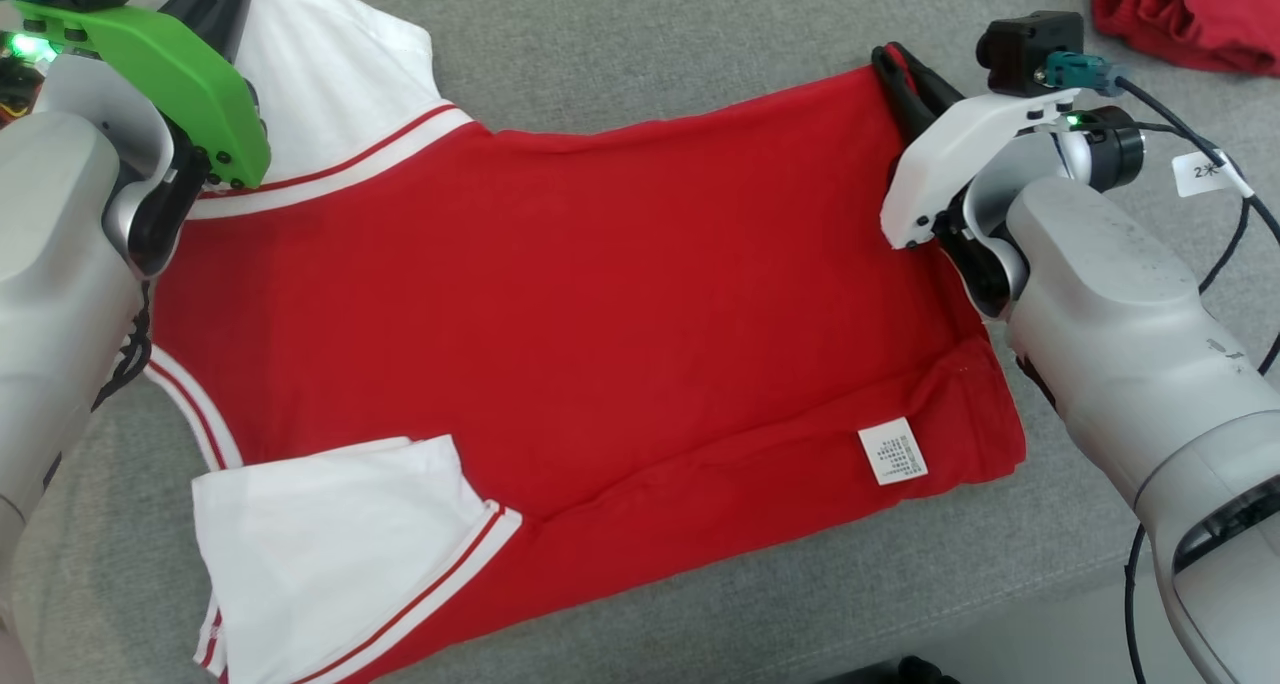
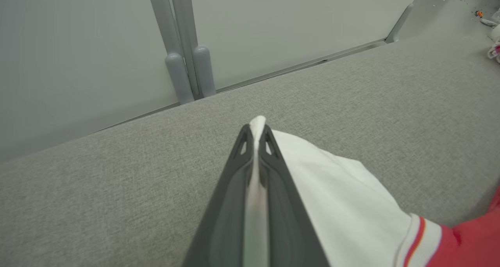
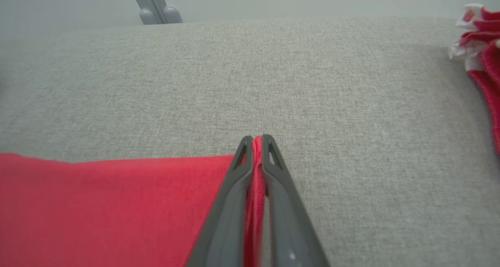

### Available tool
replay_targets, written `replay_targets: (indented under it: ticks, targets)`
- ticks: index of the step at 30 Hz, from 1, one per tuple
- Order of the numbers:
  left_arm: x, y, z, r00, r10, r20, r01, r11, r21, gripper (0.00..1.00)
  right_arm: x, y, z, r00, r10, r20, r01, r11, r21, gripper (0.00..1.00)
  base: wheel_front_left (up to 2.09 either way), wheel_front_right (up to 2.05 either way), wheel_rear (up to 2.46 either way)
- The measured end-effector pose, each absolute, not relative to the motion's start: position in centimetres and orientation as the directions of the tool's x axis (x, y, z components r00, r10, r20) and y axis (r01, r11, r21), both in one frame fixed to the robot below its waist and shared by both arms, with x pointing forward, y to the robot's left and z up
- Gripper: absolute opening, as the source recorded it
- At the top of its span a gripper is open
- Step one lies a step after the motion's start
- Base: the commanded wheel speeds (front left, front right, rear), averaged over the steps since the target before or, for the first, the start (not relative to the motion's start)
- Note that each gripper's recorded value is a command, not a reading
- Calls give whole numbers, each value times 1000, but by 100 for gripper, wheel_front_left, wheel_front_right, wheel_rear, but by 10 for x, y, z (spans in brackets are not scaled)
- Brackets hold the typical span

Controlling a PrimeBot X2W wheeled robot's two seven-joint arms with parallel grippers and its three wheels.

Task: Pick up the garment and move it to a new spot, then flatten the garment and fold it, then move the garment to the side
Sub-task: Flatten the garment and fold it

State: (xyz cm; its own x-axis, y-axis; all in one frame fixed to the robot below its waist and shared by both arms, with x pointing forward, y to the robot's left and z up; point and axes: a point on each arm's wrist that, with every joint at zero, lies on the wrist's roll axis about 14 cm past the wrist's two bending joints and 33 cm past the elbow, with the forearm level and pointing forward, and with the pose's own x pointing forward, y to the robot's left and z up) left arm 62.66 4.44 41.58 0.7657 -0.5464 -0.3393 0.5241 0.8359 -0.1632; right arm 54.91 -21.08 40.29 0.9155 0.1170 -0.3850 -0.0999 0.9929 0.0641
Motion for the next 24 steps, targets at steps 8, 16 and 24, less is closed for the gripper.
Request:
replay_targets:
  ticks: [8,16,24]
  targets:
    - [603,55,468,806,-566,-174,536,822,-195,0,546,-202,427,940,143,-309,-123,989,81,0,0,0,0]
    - [564,67,497,825,-562,-65,530,807,-261,0,540,-201,446,958,158,-238,-133,984,116,0,0,0,0]
    - [499,78,503,863,-505,-2,480,820,-311,0,510,-199,460,972,168,-164,-145,979,144,0,0,0,0]
